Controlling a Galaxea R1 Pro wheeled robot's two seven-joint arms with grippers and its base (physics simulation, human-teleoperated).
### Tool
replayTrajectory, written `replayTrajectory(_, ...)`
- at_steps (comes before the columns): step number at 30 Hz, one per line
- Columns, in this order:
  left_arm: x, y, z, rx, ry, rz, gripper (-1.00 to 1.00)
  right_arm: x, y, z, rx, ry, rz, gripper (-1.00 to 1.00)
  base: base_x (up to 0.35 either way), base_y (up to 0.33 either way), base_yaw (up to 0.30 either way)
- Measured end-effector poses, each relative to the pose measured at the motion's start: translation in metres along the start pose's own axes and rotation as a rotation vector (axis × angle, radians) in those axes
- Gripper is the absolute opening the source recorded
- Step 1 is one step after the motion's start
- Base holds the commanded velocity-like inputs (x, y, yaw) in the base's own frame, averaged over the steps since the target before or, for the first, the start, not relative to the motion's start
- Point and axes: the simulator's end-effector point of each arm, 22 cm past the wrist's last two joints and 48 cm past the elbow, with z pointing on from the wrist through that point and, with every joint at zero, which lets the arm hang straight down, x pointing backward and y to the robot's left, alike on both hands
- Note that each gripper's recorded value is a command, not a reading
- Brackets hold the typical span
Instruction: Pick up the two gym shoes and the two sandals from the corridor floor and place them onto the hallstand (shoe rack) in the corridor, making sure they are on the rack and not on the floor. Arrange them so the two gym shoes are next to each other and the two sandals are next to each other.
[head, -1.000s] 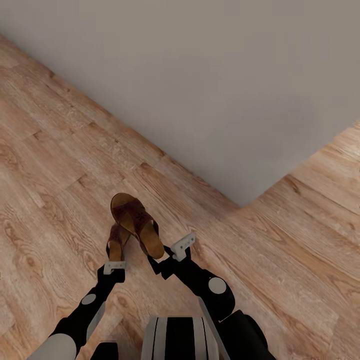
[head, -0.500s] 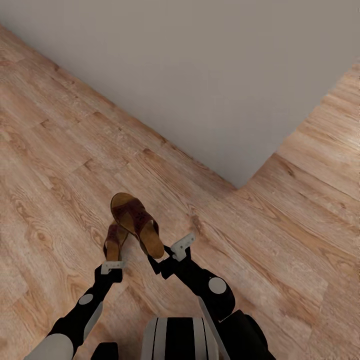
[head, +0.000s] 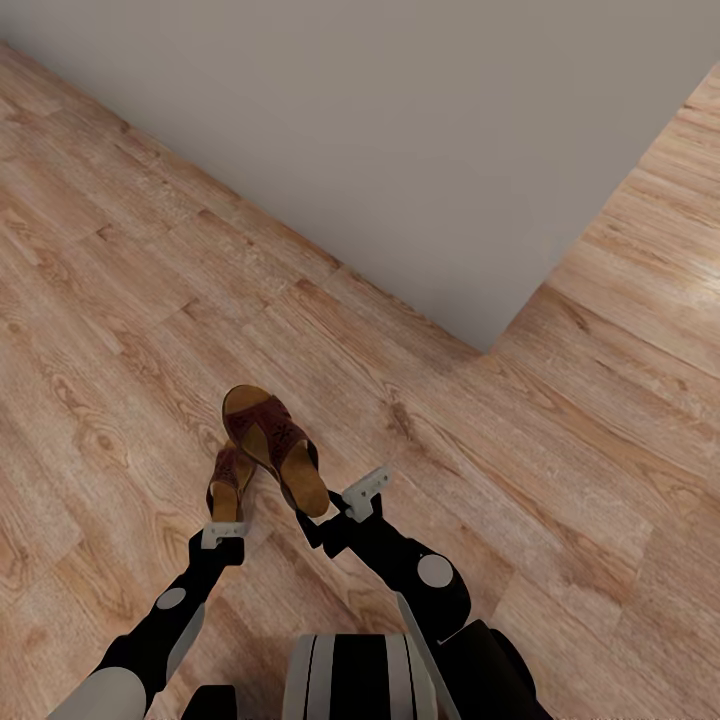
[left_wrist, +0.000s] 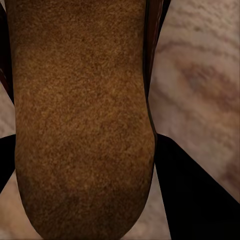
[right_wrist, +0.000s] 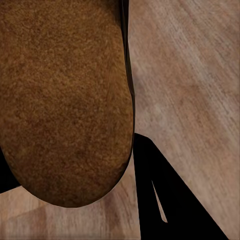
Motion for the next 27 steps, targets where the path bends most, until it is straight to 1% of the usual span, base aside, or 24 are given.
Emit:
replayTrajectory(6, -0.01, -0.001, -0.002, 0.003, -0.016, 0.0, -1.0, -0.008, -0.005, -0.004, 0.018, -0.014, -0.01, -1.0, -0.003, 0.001, 0.0)
replayTrajectory(7, -0.013, -0.001, -0.003, 0.002, -0.02, 0.001, -1.0, -0.01, -0.017, -0.007, 0.046, -0.018, -0.006, -1.0, 0.0, 0.0, 0.0)
replayTrajectory(8, -0.015, -0.001, -0.004, 0.002, -0.024, 0.001, -1.0, -0.011, -0.022, -0.009, 0.055, -0.022, 0.0, -1.0, 0.0, 0.0, 0.0)
replayTrajectory(10, -0.02, 0.0, -0.005, 0.002, -0.032, 0.002, -1.0, -0.014, -0.041, -0.014, 0.096, -0.029, 0.013, -1.0, 0.0, 0.0, 0.0)
replayTrajectory(14, -0.03, 0.0, -0.008, 0.0, -0.048, 0.002, -1.0, -0.023, -0.052, -0.021, 0.124, -0.052, 0.016, -1.0, 0.0, 0.0, -0.028)
replayTrajectory(19, -0.043, 0.003, -0.012, -0.004, -0.07, 0.001, -1.0, -0.036, -0.06, -0.028, 0.147, -0.095, 0.002, -1.0, 0.0, 0.0, -0.199)
replayTrajectory(22, -0.051, 0.009, -0.015, -0.013, -0.082, 0.005, -1.0, -0.035, -0.075, -0.036, 0.175, -0.096, -0.016, -1.0, 0.0, 0.0, -0.253)
replayTrajectory(23, -0.054, 0.017, -0.016, -0.022, -0.086, 0.009, -1.0, -0.032, -0.083, -0.04, 0.189, -0.093, -0.027, -1.0, 0.0, 0.0, -0.262)
replayTrajectory(24, -0.057, 0.021, -0.017, -0.026, -0.09, 0.014, -1.0, -0.032, -0.087, -0.043, 0.194, -0.094, -0.032, -1.0, 0.0, 0.0, -0.266)
replayTrajectory(25, -0.059, 0.031, -0.019, -0.039, -0.093, 0.02, -1.0, -0.029, -0.094, -0.047, 0.206, -0.09, -0.04, -1.0, 0.0, 0.0, -0.268)
replayTrajectory(27, -0.064, 0.04, -0.022, -0.048, -0.101, 0.028, -1.0, -0.028, -0.101, -0.051, 0.219, -0.088, -0.046, -1.0, 0.0, 0.0, -0.269)
